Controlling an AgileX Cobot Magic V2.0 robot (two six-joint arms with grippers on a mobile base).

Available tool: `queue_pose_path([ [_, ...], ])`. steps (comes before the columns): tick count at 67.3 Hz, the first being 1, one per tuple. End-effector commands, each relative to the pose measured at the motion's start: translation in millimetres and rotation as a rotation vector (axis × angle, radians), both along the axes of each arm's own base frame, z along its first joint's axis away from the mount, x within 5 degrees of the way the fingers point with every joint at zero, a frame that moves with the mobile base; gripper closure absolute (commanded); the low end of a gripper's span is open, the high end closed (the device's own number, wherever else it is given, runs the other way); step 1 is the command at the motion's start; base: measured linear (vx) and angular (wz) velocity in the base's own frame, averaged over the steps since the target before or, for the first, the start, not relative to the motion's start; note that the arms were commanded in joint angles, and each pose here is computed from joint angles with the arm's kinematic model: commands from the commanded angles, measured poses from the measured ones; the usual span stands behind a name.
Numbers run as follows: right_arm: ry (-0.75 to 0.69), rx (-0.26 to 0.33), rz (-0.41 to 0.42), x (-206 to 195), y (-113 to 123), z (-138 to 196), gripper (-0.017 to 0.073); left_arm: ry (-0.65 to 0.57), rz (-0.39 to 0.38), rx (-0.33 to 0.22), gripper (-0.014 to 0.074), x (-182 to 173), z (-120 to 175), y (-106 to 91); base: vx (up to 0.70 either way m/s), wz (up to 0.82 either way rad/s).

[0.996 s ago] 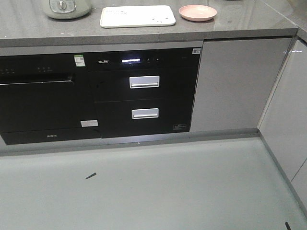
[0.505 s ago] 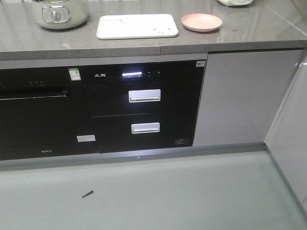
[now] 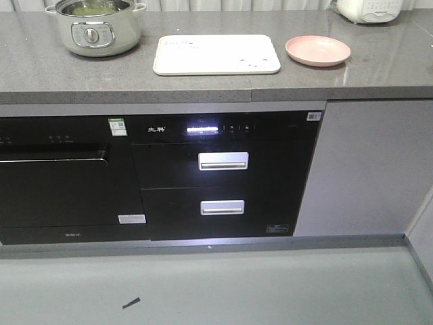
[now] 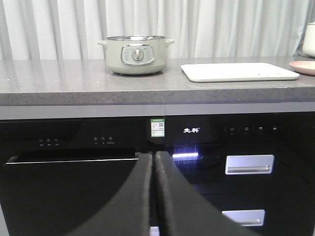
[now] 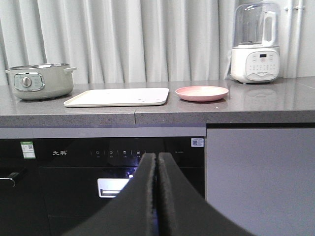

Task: Transfer vegetables to tray and serve
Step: 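Drive the base forward toward the counter with the pot and tray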

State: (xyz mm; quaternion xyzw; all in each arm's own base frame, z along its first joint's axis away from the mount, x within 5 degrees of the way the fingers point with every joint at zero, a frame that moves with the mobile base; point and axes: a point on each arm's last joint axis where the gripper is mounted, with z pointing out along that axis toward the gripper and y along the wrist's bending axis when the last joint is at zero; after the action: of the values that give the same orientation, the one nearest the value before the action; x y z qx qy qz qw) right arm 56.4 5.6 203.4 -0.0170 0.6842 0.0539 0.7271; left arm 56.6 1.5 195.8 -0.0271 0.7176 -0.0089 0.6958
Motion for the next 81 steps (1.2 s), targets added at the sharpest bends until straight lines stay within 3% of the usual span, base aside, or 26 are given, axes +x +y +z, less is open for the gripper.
queue_pose_path([
  [1,-0.073,-0.001,0.002,-0.7,0.2,4.6,0.0564,-0.067,-0.01,-0.016,0.0601,0.0,-0.6,-0.6,0.27,0.11],
  [81,-0.073,-0.001,0.002,-0.7,0.2,4.6,0.0564,-0.067,-0.01,-0.016,0.0601,0.0,-0.6,-0.6,0.25,0.01],
])
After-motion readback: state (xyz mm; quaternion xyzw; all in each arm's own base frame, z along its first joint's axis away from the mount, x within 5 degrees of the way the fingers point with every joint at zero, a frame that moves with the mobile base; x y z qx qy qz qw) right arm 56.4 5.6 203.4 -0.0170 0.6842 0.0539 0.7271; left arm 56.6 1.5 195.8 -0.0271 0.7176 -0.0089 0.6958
